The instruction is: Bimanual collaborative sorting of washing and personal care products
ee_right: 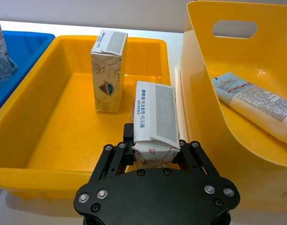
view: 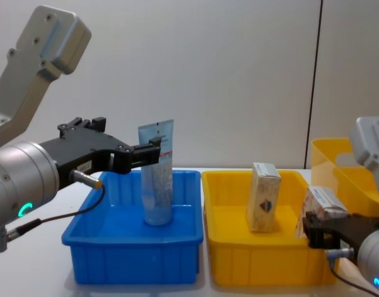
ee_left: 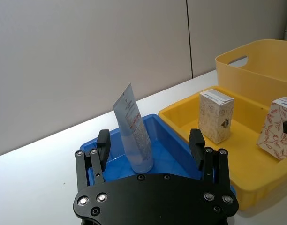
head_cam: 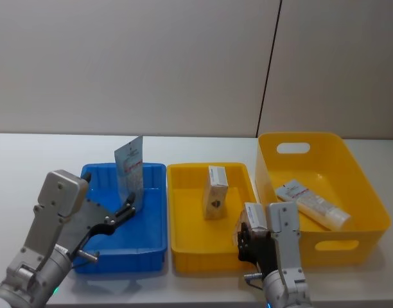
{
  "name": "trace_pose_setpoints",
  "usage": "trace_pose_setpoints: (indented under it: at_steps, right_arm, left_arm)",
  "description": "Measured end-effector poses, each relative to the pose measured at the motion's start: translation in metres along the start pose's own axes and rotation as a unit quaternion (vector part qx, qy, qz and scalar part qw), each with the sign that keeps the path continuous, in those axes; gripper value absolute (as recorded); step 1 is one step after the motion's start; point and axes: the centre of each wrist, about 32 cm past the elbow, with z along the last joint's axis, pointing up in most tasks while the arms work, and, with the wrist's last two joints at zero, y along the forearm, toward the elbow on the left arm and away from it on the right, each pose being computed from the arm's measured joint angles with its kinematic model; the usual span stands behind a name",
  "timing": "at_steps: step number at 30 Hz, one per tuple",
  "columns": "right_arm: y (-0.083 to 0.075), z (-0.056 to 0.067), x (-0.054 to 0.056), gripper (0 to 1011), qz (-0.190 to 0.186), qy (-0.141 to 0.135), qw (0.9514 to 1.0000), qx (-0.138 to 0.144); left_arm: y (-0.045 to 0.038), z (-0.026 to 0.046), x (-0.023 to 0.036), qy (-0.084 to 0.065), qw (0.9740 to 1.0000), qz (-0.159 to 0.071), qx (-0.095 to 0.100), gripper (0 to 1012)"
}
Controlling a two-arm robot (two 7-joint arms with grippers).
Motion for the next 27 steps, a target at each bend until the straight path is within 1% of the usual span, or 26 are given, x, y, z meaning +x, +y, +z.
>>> trace_pose_setpoints:
  at_steps: [3, 7, 13, 15, 18, 19, 21, 22, 24, 27]
  right_arm:
    - [0.000, 0.000, 0.000, 374, 0.000, 0.000, 1.0000, 0.003]
    - [-0.001, 0.001, 0.001, 374, 0.001, 0.002, 0.9999, 0.015]
    - [-0.002, 0.011, 0.002, 375, 0.003, 0.016, 0.9992, 0.038]
    - [-0.002, 0.019, 0.002, 374, 0.005, 0.029, 0.9982, 0.052]
    - [-0.003, 0.026, 0.003, 375, 0.006, 0.041, 0.9972, 0.062]
    - [-0.003, 0.031, 0.003, 374, 0.007, 0.049, 0.9964, 0.069]
    - [-0.003, 0.036, 0.004, 375, 0.008, 0.058, 0.9954, 0.076]
    - [-0.003, 0.043, 0.004, 374, 0.009, 0.067, 0.9942, 0.084]
    - [-0.004, 0.049, 0.005, 375, 0.010, 0.076, 0.9930, 0.090]
    - [-0.004, 0.065, 0.007, 375, 0.011, 0.102, 0.9891, 0.106]
  left_arm:
    - [0.0000, 0.0000, 0.0000, 0.000, 1.0000, 0.000, 0.000, 1001]
    - [0.0000, 0.0000, 0.0000, 0.000, 1.0000, 0.000, 0.000, 1001]
    - [0.0000, 0.0000, 0.0000, 0.000, 1.0000, 0.000, 0.000, 1001]
    - [0.0000, 0.0000, 0.0000, 0.000, 1.0000, 0.000, 0.000, 1001]
    - [0.0000, 0.0000, 0.0000, 0.000, 1.0000, 0.000, 0.000, 1001]
    - [0.0000, 0.0000, 0.0000, 0.000, 1.0000, 0.000, 0.000, 1001]
    - [0.0000, 0.0000, 0.0000, 0.000, 1.0000, 0.000, 0.000, 1001]
    - [0.0000, 0.0000, 0.0000, 0.000, 1.0000, 0.000, 0.000, 1001]
    - [0.0000, 0.0000, 0.0000, 0.000, 1.0000, 0.000, 0.000, 1001]
    - [0.0000, 0.0000, 0.0000, 0.000, 1.0000, 0.000, 0.000, 1001]
